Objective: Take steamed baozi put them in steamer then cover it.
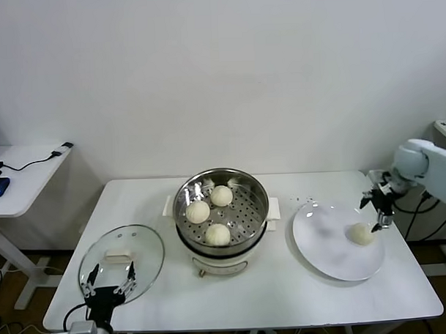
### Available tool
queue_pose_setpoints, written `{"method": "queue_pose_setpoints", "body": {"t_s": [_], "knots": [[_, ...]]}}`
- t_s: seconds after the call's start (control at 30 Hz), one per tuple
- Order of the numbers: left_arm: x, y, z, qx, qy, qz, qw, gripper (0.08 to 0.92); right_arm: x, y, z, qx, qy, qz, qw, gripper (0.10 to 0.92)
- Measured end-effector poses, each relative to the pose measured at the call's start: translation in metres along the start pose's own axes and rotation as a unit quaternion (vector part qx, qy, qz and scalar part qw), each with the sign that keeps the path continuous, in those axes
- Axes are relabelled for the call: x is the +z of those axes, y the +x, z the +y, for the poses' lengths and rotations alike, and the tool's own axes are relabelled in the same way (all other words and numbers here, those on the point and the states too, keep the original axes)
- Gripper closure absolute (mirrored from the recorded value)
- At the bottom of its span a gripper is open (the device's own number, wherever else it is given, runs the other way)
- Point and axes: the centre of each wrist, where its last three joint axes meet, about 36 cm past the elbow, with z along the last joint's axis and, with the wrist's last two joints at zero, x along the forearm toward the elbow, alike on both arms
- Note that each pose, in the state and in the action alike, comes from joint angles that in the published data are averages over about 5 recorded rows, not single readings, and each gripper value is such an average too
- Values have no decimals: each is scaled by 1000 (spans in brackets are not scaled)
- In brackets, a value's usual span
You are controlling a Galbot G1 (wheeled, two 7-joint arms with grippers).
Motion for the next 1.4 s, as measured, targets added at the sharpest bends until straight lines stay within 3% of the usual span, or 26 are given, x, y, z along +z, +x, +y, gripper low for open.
{"method": "queue_pose_setpoints", "body": {"t_s": [0.53,0.93,1.17,1.4], "knots": [[4,-1,0,-1,0,3,1000,177,-3,-52,1,4,-34,6,999,202],[2,0,-2,0,0,3,1000,177,-10,-50,-3,3,-29,8,1000,411],[-1,1,-2,2,-1,1,1000,177,-32,-12,-17,16,-12,1,1000,428],[-3,2,-3,7,-3,-2,1000,177,-102,82,-40,45,26,-45,998,428]]}}
